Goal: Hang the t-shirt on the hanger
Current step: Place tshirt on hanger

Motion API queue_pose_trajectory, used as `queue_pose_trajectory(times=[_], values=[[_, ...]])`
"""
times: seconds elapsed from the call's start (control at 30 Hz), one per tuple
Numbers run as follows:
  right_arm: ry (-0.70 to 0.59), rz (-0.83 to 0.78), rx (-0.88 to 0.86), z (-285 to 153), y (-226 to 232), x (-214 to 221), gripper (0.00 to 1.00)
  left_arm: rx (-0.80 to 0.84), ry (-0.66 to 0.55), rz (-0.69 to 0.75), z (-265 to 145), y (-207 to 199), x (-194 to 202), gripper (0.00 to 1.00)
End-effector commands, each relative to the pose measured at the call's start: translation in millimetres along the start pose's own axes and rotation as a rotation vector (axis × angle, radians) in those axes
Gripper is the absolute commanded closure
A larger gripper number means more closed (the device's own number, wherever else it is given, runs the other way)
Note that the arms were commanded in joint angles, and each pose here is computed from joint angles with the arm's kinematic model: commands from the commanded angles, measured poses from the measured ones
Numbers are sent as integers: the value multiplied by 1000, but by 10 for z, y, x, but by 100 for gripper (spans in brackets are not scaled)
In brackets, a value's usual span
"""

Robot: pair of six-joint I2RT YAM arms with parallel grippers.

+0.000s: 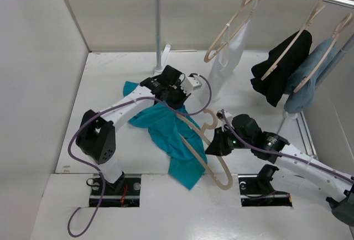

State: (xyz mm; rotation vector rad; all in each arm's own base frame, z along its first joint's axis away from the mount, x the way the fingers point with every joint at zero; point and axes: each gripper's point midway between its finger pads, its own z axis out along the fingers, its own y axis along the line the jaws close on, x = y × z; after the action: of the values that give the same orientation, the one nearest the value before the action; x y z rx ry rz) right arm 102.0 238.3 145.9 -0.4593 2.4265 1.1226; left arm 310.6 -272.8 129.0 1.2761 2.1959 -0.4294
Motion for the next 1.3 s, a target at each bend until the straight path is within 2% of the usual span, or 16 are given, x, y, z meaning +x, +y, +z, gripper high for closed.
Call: queue_pose_trajectory(times=[0.0, 0.07, 0.13, 0.33, 0.43, 0.53, 0.73, 0.8, 0.9, 1.03, 1.13, 1.2, 1.27], values=[[-117, -80, -126, 70, 296, -335, 100, 97, -101, 1, -391, -239, -286, 100], [-157, -81, -99, 127, 254, -440, 100, 141, -98, 17, -512, -386, -266, 100], [-151, -64, -57, 198, 177, -435, 100, 149, -100, 40, -606, -422, -247, 100], [-271, -47, 13, 249, 93, -721, 100, 155, -110, 87, -897, -516, -177, 100], [-297, -112, 15, 322, 122, -869, 100, 189, -109, 113, -941, -612, -158, 100], [-249, -193, 44, 564, 22, -892, 100, 245, -106, 145, -910, -818, -155, 100], [-266, -277, 30, 724, 33, -1017, 100, 297, -120, 181, -921, -1006, -150, 100], [-307, -281, 39, 681, 32, -1077, 100, 317, -106, 215, -940, -1047, -28, 80], [-360, -280, 69, 575, -32, -1094, 100, 354, -124, 314, -1032, -1115, 159, 59], [-391, -303, 54, 554, -14, -1085, 100, 399, -170, 446, -1178, -1219, 336, 44], [-384, -331, 51, 602, -23, -1085, 100, 309, -205, 471, -1182, -1094, 252, 44], [-362, -350, 57, 668, -66, -1053, 100, 183, -237, 457, -1193, -836, 114, 44], [-357, -355, 50, 677, -42, -1031, 100, 30, -319, 546, -1264, -572, -167, 43]])
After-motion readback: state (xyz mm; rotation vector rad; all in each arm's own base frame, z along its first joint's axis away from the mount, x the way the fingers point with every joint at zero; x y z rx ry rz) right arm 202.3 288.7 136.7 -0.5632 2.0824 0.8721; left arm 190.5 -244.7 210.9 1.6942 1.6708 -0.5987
